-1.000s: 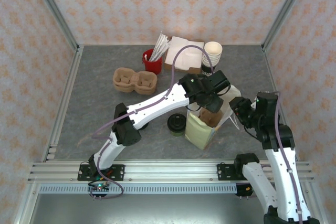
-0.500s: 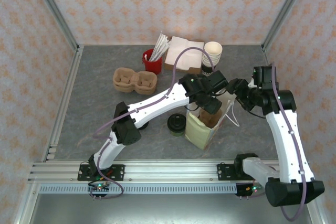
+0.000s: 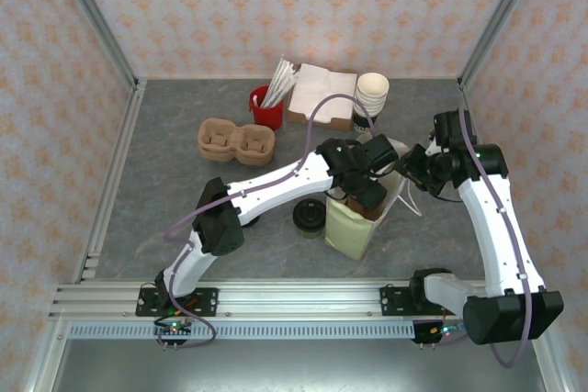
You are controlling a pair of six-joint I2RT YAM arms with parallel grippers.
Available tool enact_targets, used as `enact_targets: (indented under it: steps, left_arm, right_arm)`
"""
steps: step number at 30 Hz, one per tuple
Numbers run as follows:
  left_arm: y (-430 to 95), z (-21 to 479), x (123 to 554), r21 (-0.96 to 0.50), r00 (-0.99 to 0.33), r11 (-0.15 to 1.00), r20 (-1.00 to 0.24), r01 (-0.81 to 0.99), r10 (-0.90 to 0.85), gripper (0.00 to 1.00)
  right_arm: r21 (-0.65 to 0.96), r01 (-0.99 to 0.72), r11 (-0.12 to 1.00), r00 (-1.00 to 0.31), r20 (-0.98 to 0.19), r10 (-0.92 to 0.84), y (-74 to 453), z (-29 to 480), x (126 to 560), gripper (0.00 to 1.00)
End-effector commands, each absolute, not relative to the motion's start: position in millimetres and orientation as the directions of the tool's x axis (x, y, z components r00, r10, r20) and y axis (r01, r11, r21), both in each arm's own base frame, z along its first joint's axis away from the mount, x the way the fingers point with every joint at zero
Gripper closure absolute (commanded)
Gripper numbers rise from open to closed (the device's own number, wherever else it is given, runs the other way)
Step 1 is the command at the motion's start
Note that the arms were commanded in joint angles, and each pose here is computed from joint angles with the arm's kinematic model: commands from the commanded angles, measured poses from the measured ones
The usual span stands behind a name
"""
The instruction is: Pack the takeout coffee
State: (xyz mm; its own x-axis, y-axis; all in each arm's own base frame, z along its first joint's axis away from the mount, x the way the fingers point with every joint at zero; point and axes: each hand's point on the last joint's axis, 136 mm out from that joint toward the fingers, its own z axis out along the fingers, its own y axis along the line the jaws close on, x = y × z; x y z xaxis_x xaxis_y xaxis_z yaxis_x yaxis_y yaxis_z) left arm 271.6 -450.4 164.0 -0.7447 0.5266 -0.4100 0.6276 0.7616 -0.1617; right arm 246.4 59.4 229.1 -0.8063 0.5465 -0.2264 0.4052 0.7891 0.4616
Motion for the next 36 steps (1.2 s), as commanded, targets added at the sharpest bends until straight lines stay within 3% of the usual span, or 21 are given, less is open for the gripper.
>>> enact_targets:
  steps: [1,5,11,18,22,36]
  left_arm:
    - [-454,196,275,-0.161,-0.707,0.746,-0.494,0.646,0.505,0.48]
    - [-446,213,281,-0.103,-0.665,0.76,-0.568,0.642,0.485,0.43]
    - [-443,219,284,-0.111,-0.667,0.778,-0.597,0.618,0.445,0.44]
    - [-444,203,295,-0.086,-0.697,0.824,-0.588,0.559,0.411,0.59]
    - [-446,184,294,-0.092,-0.724,0.832,-0.55,0.547,0.416,0.63]
    - [-445,128,284,-0.053,-0.769,0.835,-0.425,0.548,0.477,0.62]
  right_arm:
    - [0.511,0.326,0.796,-0.805,-0.292,0.517,66,252,250,0.83]
    - [0.571,0.178,0.801,-0.777,-0.418,0.471,74,276,249,0.99]
    - [0.63,0.02,0.776,-0.684,-0.558,0.47,80,296,241,1.0]
    - [0.621,0.021,0.784,-0.692,-0.557,0.46,80,285,237,1.0]
    - [0.62,0.02,0.785,-0.689,-0.561,0.46,79,286,239,1.0]
    - [0.616,0.062,0.785,-0.678,-0.551,0.486,74,283,243,1.0]
